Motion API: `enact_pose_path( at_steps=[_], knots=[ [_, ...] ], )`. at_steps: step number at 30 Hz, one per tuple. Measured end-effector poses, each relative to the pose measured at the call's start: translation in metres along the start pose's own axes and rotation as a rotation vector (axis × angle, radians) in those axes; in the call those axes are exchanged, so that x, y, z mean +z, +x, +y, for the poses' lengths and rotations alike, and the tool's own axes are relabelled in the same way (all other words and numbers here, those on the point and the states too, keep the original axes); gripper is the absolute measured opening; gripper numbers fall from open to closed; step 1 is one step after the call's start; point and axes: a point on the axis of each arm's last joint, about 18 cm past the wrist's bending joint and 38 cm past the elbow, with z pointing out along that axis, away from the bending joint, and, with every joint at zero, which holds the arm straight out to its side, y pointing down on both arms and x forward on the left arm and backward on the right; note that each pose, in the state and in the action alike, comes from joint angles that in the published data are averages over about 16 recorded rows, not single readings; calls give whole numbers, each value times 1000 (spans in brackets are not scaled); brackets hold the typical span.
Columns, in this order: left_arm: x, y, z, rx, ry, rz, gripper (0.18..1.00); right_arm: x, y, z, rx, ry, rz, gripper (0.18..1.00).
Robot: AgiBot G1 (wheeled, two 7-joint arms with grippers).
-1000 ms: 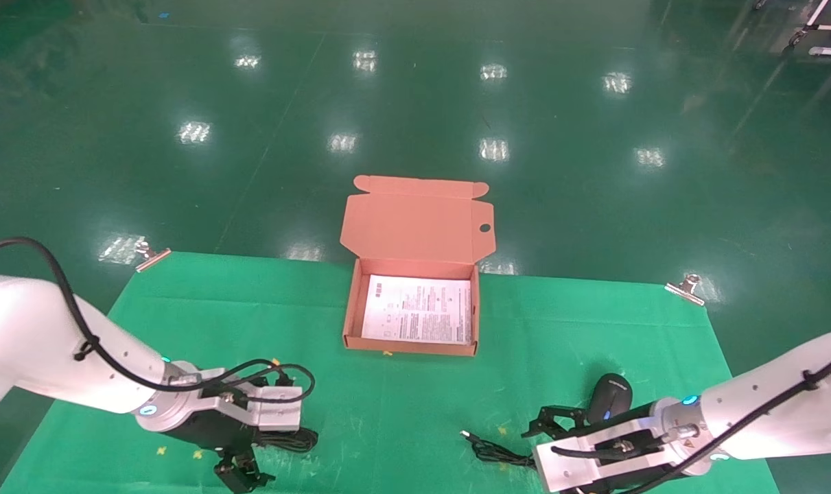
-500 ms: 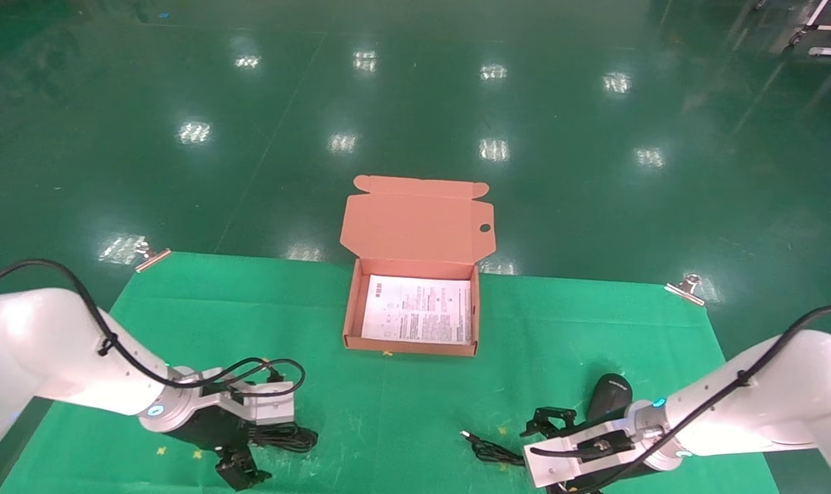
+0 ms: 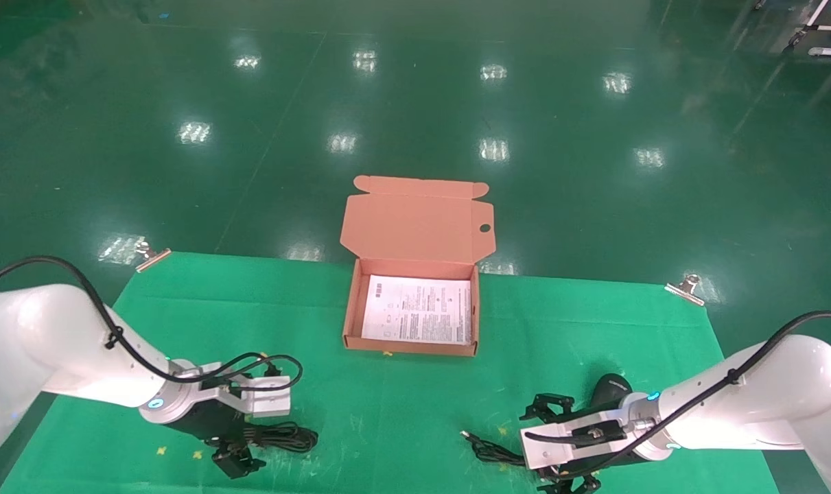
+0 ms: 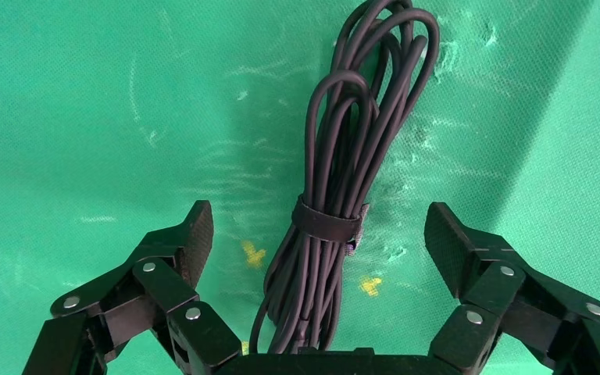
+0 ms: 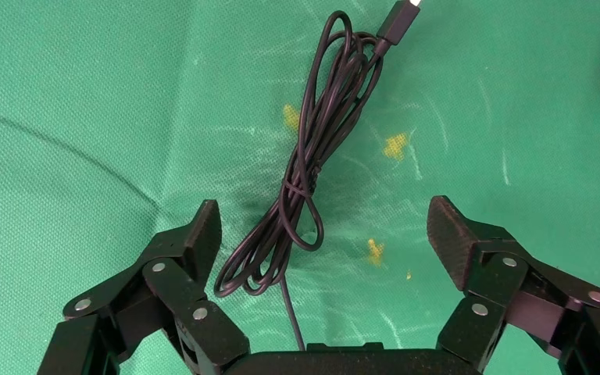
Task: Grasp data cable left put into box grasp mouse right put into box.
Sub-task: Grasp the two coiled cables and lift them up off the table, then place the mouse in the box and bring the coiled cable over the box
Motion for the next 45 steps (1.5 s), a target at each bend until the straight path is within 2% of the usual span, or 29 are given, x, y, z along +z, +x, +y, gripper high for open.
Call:
enact_pose_path(
  at_steps=[6, 11, 16, 33, 38, 45],
  knots=[
    [0, 0, 0, -1, 1, 0, 955, 0, 0, 0, 6, 2, 4, 963],
    [0, 0, 0, 0, 2, -1, 896, 0, 0, 0, 1, 1, 2, 912],
    [0, 0, 0, 1, 2, 0, 800, 0, 0, 0, -3, 0, 1, 834],
    [-1, 0, -1, 2, 3, 1, 404, -1, 0, 0, -9, -2, -2, 437],
    [-2, 0, -1, 4, 4, 0, 334, -1, 0, 0, -8, -2, -1, 335],
    [-17, -10, -3, 38, 13, -28, 286, -18, 11, 7, 38, 12, 42, 261]
  ],
)
